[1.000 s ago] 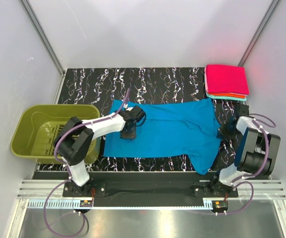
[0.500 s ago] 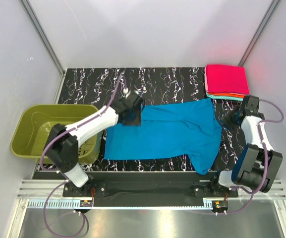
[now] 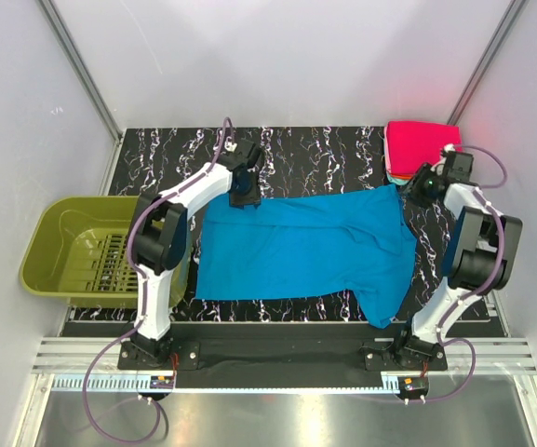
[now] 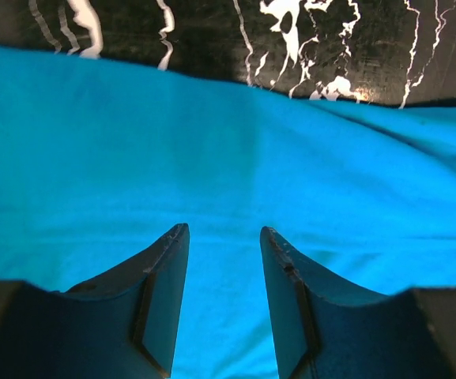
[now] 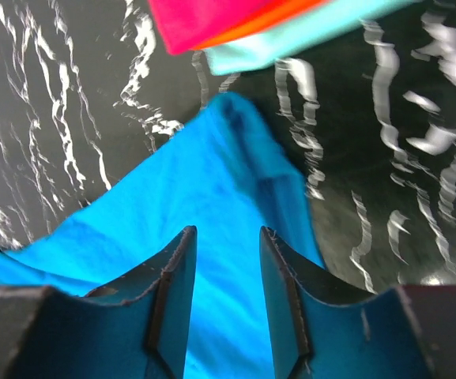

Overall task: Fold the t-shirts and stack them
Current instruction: Fold the tshirt

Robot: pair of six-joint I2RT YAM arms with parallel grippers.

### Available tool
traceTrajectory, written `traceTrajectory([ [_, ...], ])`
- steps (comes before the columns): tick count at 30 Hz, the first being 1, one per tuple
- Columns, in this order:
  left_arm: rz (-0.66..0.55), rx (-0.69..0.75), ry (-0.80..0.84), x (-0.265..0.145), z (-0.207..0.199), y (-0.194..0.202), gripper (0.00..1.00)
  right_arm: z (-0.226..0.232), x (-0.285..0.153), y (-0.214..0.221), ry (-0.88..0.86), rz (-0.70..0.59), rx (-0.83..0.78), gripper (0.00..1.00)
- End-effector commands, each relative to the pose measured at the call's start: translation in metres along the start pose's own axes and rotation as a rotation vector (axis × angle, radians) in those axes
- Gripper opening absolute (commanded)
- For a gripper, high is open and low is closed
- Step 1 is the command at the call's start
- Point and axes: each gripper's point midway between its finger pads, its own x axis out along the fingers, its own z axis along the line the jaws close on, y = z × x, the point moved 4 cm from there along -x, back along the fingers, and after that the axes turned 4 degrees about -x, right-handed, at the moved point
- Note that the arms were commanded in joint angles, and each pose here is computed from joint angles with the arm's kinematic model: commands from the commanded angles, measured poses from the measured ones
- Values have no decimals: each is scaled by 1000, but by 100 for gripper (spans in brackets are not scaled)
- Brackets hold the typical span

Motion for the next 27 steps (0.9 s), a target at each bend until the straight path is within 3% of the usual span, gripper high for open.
traceTrajectory([
  [1,-34,20,63,-7,-14,-20,47,28,14,-20,-57,-60,-205,45],
  [9,6,-28,3,19,9,-21,47,15,43,-24,105,-38,-296,45],
  [27,23,-42,-35,32,17,-17,47,17,71,-27,151,-17,-294,43],
])
